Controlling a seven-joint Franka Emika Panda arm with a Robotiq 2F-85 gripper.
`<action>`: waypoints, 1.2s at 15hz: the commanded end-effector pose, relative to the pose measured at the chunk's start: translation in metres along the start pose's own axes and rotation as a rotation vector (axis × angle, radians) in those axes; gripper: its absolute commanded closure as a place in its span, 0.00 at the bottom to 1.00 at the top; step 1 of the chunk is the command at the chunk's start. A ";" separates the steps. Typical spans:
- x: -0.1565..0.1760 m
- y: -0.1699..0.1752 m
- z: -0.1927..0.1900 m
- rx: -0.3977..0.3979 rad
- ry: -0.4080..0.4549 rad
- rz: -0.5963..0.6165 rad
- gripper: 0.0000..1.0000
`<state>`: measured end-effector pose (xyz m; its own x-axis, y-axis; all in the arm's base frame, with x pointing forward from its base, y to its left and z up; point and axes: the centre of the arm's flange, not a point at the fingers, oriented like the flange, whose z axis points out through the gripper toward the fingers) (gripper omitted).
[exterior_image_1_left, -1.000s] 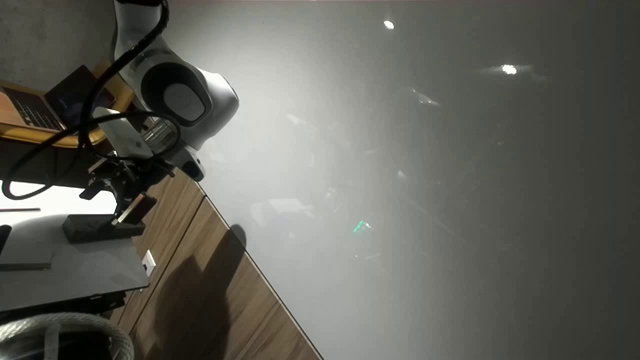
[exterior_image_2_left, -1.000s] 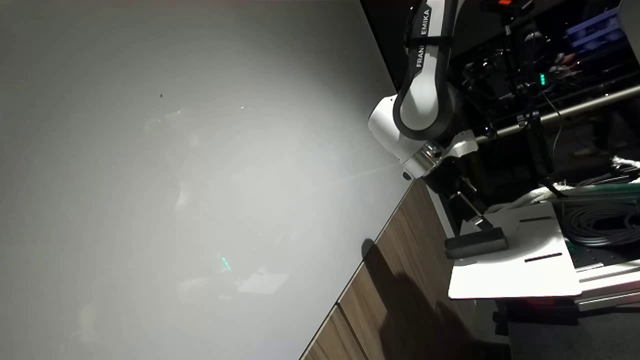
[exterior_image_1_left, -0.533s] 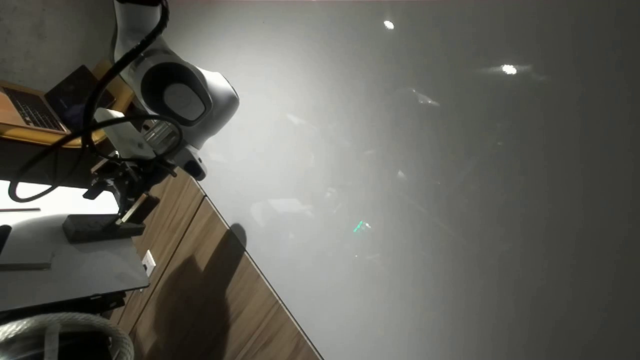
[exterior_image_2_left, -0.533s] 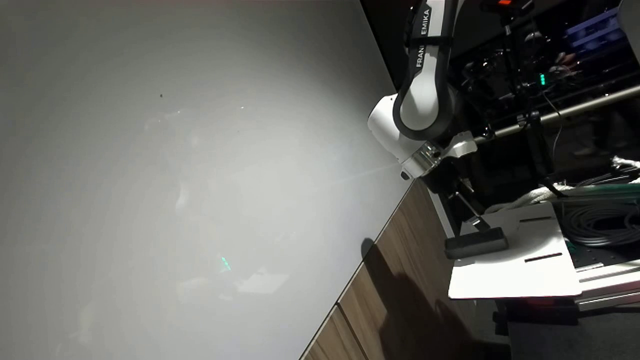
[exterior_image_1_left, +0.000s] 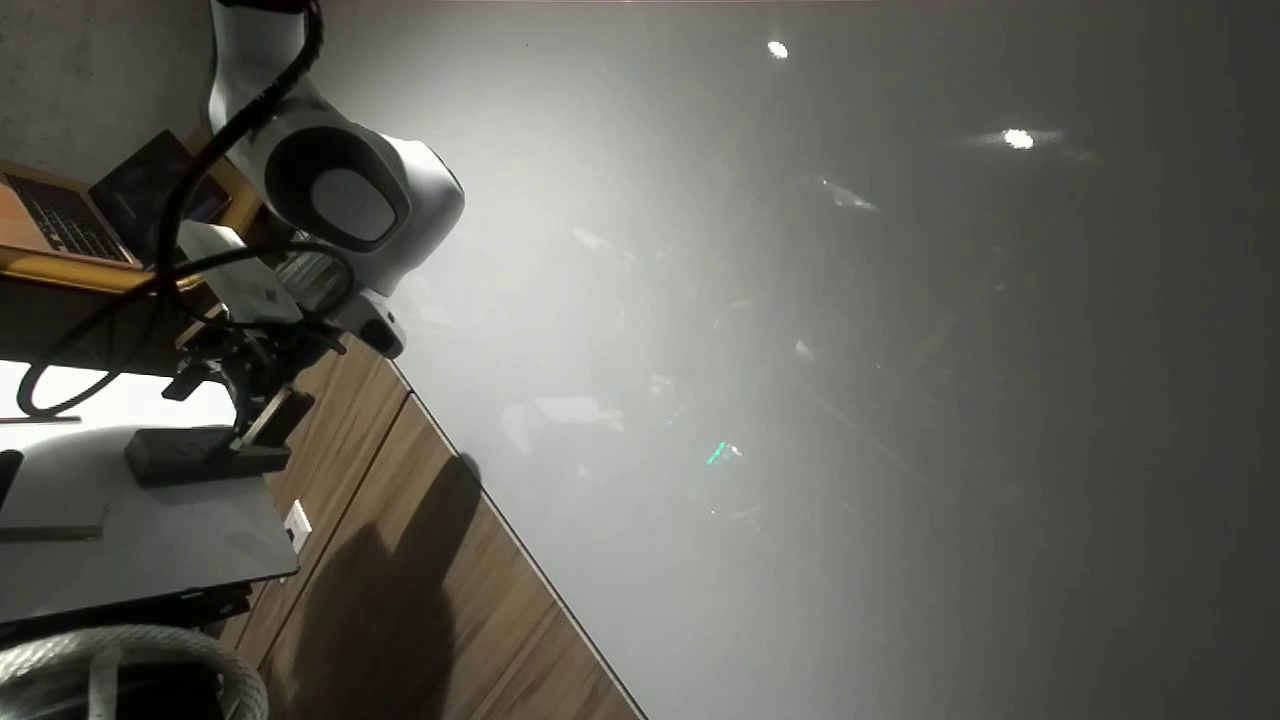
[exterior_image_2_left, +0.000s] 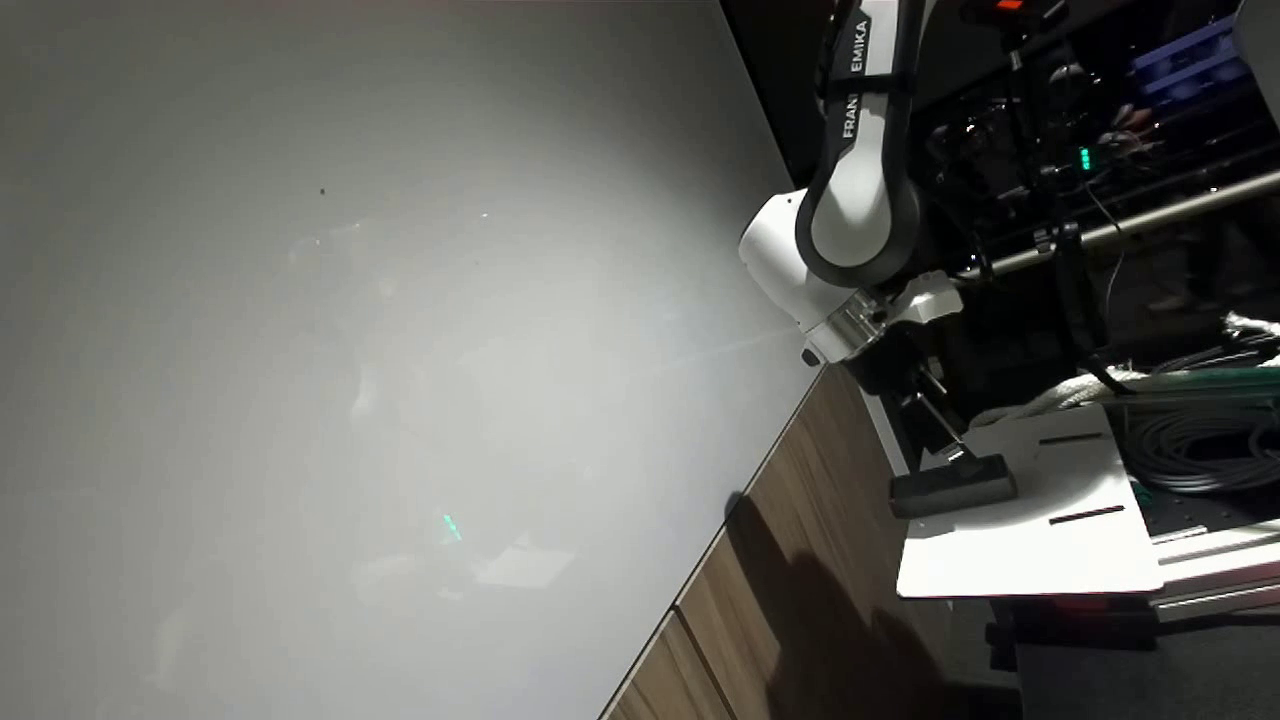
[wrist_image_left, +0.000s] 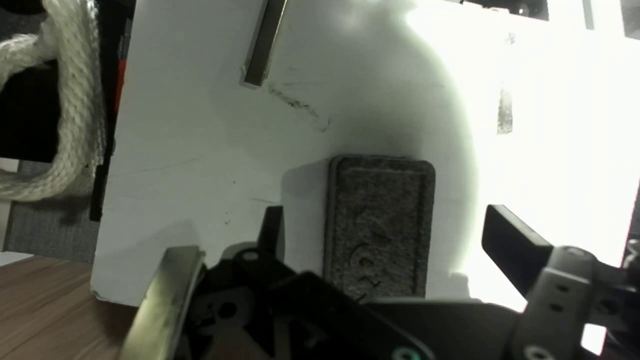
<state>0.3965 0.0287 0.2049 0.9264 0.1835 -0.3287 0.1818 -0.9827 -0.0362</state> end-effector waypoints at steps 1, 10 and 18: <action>0.003 -0.010 0.014 -0.023 0.022 -0.039 0.00; 0.006 -0.027 0.020 -0.078 0.033 -0.090 0.22; 0.009 -0.036 0.020 -0.124 0.040 -0.103 0.20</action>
<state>0.3912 0.0587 0.1867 0.9076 0.2860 -0.3073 0.3097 -0.9504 0.0301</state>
